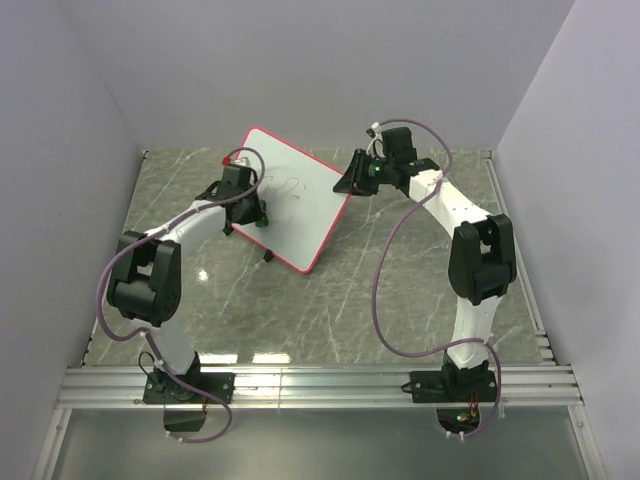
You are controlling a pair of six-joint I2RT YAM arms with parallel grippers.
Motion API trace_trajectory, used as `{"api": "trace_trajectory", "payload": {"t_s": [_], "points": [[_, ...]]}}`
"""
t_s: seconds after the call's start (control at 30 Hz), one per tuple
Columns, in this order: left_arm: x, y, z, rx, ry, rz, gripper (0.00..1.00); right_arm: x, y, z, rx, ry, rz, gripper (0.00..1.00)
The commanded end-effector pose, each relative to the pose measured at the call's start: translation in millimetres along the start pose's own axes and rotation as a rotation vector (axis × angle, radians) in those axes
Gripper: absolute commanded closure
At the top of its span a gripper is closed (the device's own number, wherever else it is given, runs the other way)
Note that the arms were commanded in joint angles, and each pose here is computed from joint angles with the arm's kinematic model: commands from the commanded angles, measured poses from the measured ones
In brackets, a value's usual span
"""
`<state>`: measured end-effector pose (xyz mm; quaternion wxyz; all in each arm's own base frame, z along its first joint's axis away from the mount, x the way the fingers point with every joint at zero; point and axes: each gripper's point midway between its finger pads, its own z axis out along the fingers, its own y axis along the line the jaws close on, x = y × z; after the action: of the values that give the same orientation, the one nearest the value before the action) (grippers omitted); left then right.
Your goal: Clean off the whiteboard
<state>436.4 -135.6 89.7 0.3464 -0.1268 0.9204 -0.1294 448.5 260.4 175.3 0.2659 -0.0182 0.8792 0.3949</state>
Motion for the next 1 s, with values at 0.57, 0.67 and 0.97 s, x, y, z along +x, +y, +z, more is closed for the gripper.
{"api": "trace_trajectory", "payload": {"t_s": [0.57,0.67,0.97], "points": [[61.3,-153.6,-38.4,0.506,0.155,0.148,1.00,2.5,0.5,-14.8,0.043,-0.010,0.028,1.00],[69.0,-146.6,-32.7,0.485,0.170,0.155,1.00,2.1,1.4,-14.0,0.041,-0.011,0.030,1.00],[76.1,-120.5,-15.5,0.370,0.168,0.201,1.00,2.4,0.0,-14.3,0.050,-0.008,0.029,1.00]]}}
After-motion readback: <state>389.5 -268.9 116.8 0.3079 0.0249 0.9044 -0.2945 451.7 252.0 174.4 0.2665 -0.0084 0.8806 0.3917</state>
